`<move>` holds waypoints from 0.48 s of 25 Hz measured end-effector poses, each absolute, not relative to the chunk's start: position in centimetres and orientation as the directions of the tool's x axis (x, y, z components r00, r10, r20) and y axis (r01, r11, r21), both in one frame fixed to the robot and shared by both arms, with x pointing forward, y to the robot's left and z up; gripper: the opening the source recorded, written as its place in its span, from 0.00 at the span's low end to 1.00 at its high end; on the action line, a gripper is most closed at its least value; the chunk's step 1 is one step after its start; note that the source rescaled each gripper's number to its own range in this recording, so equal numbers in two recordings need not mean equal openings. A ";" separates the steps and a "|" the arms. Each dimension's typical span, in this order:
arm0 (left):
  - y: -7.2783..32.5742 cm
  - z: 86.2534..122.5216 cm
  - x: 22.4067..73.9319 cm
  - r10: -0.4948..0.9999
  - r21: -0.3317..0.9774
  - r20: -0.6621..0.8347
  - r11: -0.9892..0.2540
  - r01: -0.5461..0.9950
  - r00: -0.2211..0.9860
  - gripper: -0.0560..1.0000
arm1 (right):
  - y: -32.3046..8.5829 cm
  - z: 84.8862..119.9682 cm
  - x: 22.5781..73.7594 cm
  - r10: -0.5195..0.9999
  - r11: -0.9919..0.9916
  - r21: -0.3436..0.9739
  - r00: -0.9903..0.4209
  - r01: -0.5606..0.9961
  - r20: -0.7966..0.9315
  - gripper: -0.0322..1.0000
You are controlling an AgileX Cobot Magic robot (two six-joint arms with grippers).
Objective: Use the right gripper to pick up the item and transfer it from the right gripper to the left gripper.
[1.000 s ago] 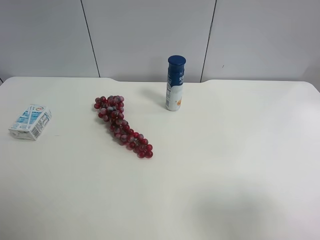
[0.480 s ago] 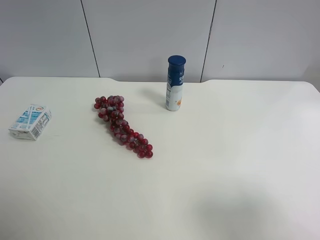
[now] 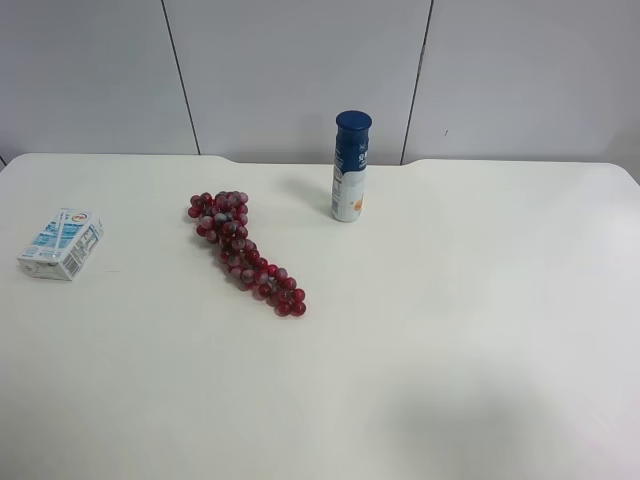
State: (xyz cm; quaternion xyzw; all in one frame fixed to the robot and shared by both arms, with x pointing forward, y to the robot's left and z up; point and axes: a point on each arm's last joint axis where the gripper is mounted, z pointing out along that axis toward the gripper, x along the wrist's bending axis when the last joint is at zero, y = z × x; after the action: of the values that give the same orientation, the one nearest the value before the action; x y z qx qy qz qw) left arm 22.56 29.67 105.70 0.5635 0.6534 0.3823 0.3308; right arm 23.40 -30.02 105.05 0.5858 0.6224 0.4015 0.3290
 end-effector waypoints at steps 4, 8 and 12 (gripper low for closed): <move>29.7 105.8 22.7 0.990 0.879 -0.008 0.075 0.470 -0.143 1.00 | -30.0 105.1 23.4 0.993 -0.009 0.885 -0.097 0.465 0.061 0.98; 29.8 105.5 23.1 0.993 0.887 -0.020 0.070 0.456 -0.114 1.00 | -30.0 105.1 23.4 0.993 -0.009 0.885 -0.097 0.465 0.061 0.98; 29.8 105.4 23.3 0.994 0.892 -0.022 0.069 0.447 -0.110 1.00 | -30.0 105.1 23.4 0.993 -0.009 0.885 -0.097 0.465 0.061 0.98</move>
State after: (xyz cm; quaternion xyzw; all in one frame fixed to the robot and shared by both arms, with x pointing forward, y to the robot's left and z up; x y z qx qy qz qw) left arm 23.29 29.78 105.36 0.5642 0.6385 0.3837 0.3561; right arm 23.40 -30.02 105.05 0.5858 0.6224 0.4015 0.3290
